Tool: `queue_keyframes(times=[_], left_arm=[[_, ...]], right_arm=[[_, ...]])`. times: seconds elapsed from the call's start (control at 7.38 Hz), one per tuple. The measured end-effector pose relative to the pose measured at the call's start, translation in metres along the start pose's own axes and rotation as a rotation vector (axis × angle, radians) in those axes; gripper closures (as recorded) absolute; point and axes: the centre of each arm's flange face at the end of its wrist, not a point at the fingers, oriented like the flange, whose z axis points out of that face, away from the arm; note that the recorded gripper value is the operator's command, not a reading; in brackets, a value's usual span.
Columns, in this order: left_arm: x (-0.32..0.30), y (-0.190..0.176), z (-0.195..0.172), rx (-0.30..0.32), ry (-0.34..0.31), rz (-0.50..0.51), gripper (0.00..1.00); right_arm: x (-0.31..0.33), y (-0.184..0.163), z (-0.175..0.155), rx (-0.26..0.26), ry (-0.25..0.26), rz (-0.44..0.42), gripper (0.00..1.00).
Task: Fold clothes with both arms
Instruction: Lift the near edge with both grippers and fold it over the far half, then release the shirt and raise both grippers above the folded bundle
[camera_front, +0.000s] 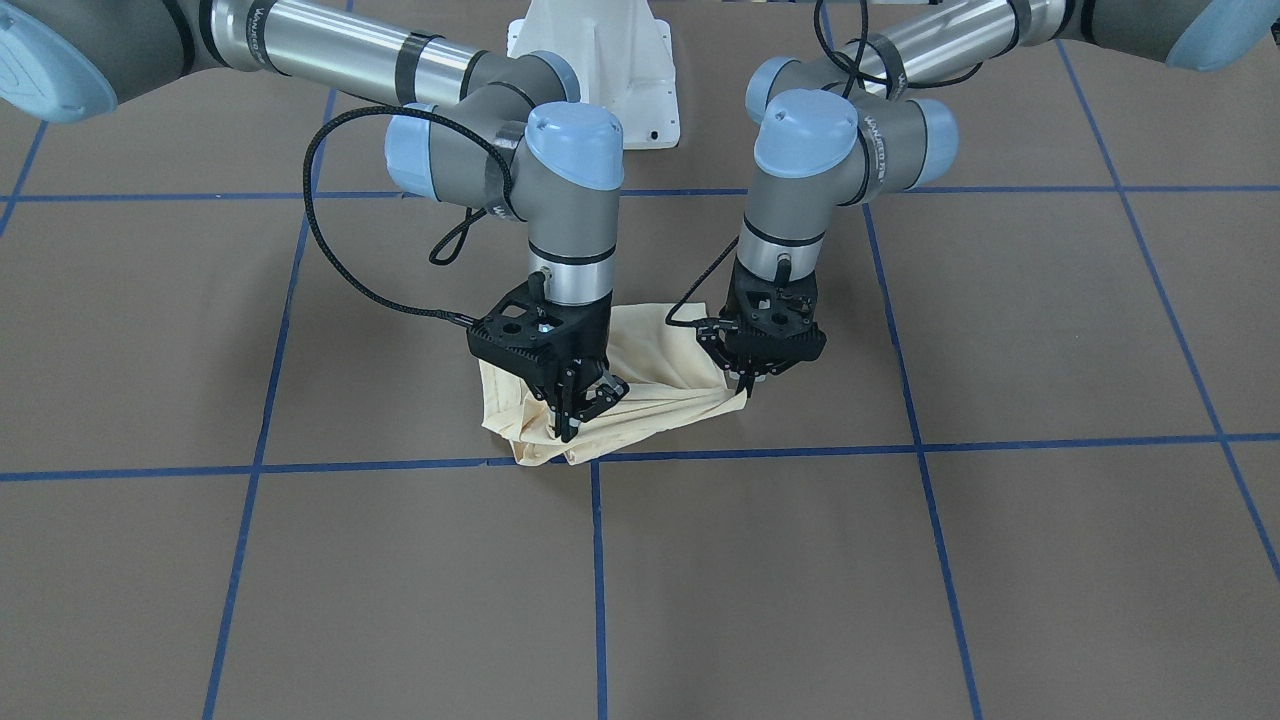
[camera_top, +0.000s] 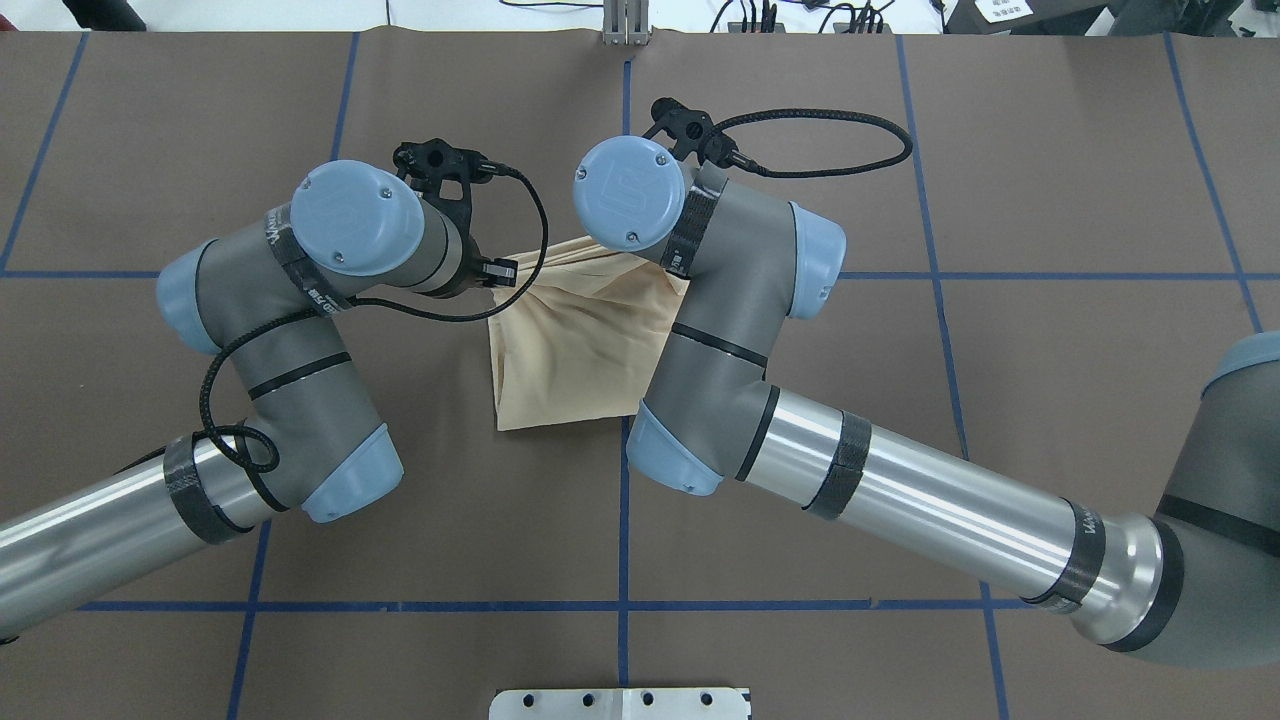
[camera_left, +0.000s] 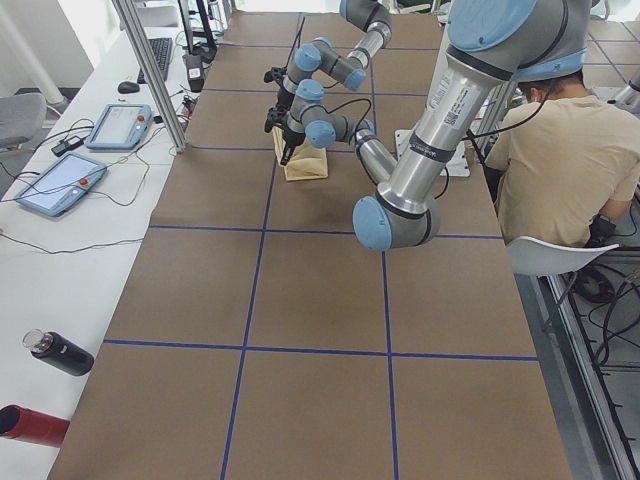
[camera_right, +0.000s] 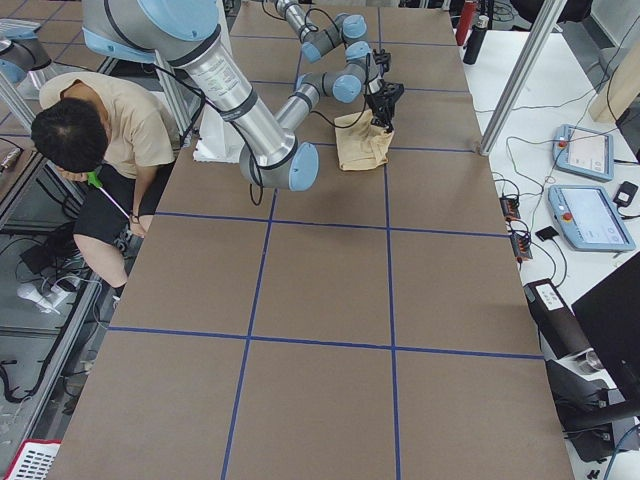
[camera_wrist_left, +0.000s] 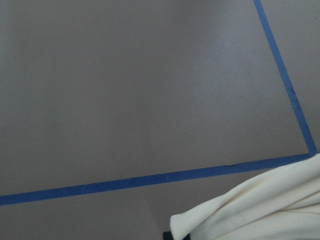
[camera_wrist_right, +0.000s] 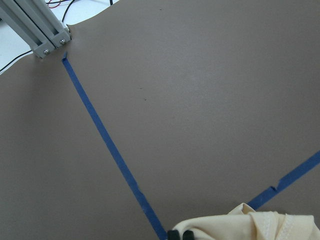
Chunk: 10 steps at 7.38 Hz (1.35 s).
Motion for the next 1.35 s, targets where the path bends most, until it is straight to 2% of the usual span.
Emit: queue_keyframes(times=[0.14,0.41,0.68,0.95,1.22,1.35], left_arm=[[0.0,-0.001,0.004,0.0,0.004,0.01,0.0],[-0.003,-0.007,-0.001,0.007,0.012,0.093,0.0],[-0.022,-0.025,-0.017,-0.017,0.049,0.183,0.0],[-0.039,-0.033,-0.028,-0.023,0.065,0.236,0.0],[-0.043,-0.034,-0.029,-0.024,0.067,0.244,0.0],[-0.043,-0.033,-0.029,-0.025,0.067,0.244,0.0]], right_arm=[[-0.001,-0.002,0.0,-0.004,0.001,-0.023,0.0],[-0.003,-0.015,-0.002,-0.034,0.003,-0.093,0.0],[-0.013,-0.023,-0.013,-0.089,-0.003,-0.115,0.0],[-0.007,0.016,-0.005,-0.126,0.018,-0.132,0.0],[0.007,0.057,0.022,-0.125,0.07,-0.164,0.0],[0.013,0.066,0.035,-0.121,0.096,-0.181,0.0]])
